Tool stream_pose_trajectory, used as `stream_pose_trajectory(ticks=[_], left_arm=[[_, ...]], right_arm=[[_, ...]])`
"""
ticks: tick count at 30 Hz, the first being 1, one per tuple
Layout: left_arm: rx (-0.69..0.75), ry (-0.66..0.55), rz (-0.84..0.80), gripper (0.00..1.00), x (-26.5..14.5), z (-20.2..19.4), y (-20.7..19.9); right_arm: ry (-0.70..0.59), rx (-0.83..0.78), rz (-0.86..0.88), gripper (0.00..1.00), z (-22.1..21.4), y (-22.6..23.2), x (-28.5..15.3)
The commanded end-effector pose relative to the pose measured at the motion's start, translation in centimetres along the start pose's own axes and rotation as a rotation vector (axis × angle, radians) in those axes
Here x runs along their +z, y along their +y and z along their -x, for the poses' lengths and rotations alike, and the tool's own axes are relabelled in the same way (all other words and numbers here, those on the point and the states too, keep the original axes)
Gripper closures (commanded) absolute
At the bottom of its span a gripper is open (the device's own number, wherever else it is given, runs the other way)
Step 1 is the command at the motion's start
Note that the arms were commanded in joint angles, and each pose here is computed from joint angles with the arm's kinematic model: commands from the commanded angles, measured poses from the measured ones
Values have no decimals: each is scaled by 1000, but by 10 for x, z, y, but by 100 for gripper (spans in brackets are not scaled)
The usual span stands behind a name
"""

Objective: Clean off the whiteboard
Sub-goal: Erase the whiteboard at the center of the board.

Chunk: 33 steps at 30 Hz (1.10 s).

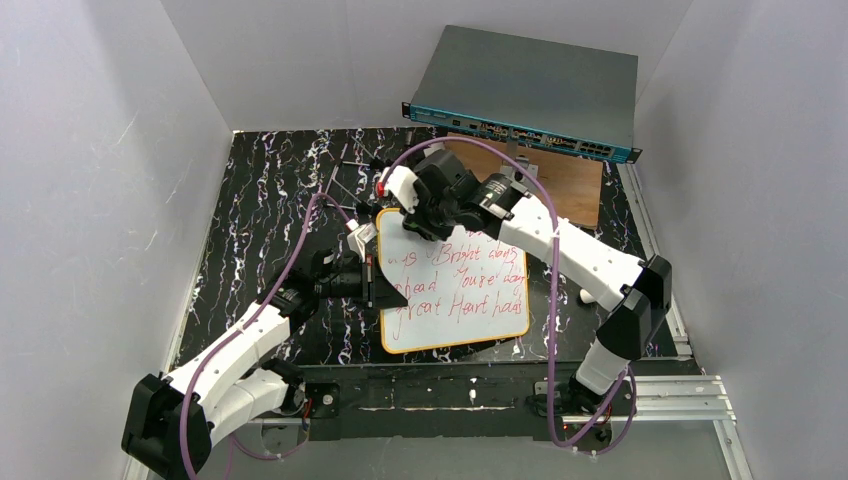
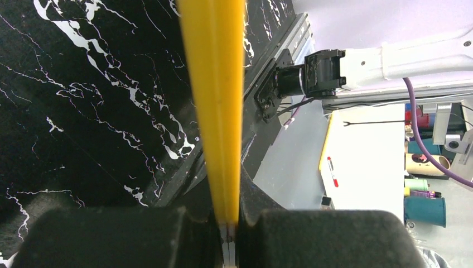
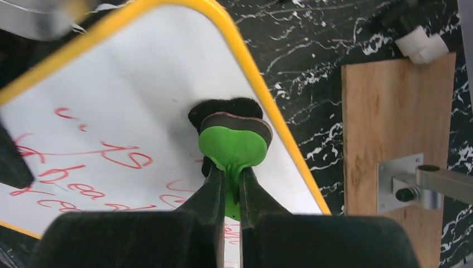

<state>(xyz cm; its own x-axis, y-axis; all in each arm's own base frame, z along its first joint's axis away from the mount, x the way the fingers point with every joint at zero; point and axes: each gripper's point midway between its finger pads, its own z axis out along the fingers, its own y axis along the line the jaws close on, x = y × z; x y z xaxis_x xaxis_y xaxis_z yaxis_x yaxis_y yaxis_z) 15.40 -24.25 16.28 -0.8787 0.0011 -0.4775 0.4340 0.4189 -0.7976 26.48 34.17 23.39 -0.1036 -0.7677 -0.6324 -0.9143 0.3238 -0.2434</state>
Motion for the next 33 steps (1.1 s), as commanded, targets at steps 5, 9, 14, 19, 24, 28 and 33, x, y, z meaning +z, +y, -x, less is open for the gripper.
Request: stream_pose_trajectory(ticks=[5, 9, 14, 19, 24, 28, 33], left_arm=[[170, -83, -88, 100, -7, 21, -27], [171, -81, -89, 100, -7, 21, -27], [169, -93, -91, 100, -7, 21, -27], [168, -88, -92, 100, -7, 20, -26], [166, -91, -97, 100, -6, 21, -27], [170, -92, -92, 100, -7, 20, -27], [178, -102, -89, 100, -10, 18, -28]], right_arm=[[-33, -121, 251, 99, -16, 46, -19], [-26, -104, 167, 99, -20, 31, -17], [-46, 43, -77, 99, -9, -24, -16], [-70, 71, -83, 99, 7, -29, -13], [-73, -92, 153, 99, 18, 29, -13], [-32, -183, 252, 99, -2, 59, -14], [-3, -97, 85, 99, -18, 19, -10]])
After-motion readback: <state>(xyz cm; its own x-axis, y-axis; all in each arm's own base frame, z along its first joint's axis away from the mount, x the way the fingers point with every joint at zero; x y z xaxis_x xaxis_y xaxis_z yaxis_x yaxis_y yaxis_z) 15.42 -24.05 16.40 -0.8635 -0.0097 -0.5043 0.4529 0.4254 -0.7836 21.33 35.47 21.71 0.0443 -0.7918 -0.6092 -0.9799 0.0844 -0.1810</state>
